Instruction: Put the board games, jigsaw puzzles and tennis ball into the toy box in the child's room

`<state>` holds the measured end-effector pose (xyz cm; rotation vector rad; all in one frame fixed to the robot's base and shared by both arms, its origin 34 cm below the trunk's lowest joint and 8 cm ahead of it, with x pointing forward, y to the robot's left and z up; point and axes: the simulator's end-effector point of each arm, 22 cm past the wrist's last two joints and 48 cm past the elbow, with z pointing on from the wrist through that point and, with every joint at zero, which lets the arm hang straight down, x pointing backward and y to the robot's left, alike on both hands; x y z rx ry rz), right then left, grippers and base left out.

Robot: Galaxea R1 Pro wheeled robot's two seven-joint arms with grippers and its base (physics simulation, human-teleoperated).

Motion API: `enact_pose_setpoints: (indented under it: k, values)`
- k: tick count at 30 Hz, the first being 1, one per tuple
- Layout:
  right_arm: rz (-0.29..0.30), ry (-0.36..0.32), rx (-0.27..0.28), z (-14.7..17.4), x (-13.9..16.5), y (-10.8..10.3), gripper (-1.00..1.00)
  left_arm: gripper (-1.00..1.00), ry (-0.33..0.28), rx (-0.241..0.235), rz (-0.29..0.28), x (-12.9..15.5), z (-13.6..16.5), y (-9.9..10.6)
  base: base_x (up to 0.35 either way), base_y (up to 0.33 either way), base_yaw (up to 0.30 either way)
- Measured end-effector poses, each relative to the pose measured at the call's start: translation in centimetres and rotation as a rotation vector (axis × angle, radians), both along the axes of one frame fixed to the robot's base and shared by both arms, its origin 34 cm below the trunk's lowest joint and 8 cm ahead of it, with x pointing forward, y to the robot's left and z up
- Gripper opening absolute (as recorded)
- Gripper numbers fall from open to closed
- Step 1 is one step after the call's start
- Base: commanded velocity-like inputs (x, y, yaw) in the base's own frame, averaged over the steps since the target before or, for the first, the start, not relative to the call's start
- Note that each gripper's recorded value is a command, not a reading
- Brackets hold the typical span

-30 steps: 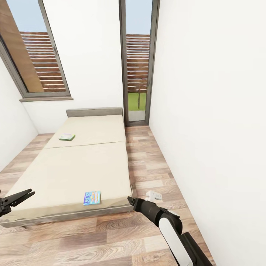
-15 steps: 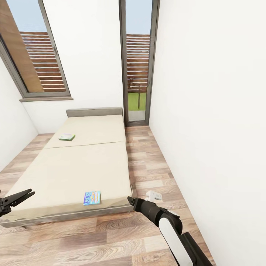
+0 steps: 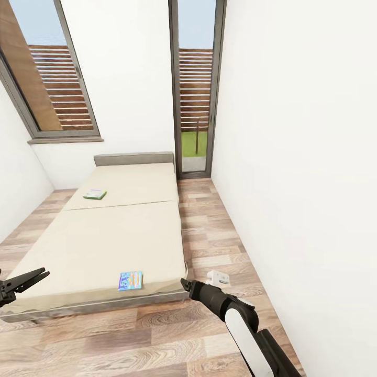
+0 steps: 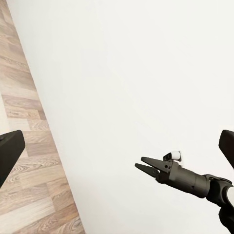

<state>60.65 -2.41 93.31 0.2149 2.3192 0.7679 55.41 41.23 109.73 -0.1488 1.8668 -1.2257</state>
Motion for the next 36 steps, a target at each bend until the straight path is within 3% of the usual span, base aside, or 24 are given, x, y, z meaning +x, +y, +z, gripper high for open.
enact_pose_setpoints:
  k: [36]
  values:
    - [0.001, 0.001, 0.001, -0.04, -0.04, 0.07, 1.00, 1.00, 0.000, 0.000, 0.000, 0.00, 0.00, 0.01, 0.000, 0.135, 0.000]
